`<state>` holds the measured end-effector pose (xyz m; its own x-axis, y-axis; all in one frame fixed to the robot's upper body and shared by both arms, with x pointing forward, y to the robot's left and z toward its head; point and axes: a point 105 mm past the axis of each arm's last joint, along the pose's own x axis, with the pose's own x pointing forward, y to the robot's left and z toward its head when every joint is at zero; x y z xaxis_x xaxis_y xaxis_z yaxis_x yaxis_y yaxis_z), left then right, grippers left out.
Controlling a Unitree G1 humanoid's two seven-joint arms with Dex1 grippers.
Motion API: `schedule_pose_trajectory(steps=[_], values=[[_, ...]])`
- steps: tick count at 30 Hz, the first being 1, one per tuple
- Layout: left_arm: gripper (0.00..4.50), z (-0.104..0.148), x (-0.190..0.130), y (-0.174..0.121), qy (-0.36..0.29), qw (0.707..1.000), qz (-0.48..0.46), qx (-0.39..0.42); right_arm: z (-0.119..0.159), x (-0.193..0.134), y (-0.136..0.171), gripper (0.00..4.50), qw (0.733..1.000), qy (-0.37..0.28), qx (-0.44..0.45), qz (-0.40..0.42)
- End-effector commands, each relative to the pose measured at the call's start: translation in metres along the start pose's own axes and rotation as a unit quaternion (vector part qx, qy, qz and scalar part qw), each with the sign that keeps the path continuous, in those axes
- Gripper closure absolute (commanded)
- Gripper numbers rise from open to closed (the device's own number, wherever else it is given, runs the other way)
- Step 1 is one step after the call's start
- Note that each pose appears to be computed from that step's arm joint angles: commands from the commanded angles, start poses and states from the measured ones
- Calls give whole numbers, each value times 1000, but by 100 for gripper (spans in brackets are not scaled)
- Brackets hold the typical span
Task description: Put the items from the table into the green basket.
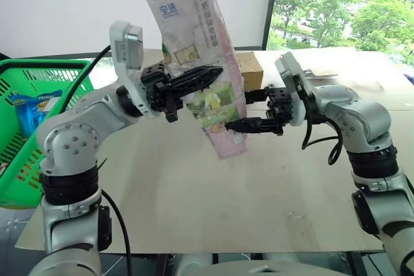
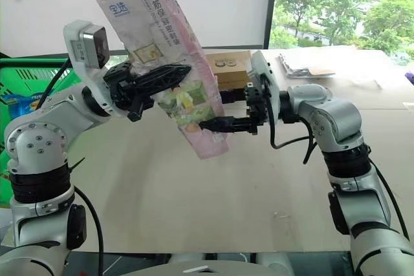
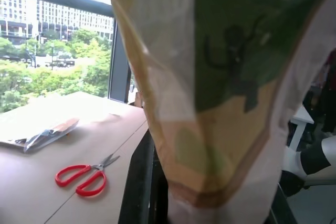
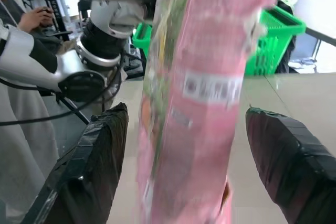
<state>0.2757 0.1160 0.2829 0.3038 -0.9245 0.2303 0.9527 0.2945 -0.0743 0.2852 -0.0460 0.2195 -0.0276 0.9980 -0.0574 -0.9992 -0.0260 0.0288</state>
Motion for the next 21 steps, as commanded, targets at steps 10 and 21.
schedule_pose_trajectory(steps=[10, 21], values=[[433, 86, -116, 117, 108, 823, 493, 260, 35, -56, -4, 67, 988, -58, -54, -131], [433, 143, -224, 116, 288, 570, 667, 383, 54, -59, 12, 67, 980, -126, -100, -117]])
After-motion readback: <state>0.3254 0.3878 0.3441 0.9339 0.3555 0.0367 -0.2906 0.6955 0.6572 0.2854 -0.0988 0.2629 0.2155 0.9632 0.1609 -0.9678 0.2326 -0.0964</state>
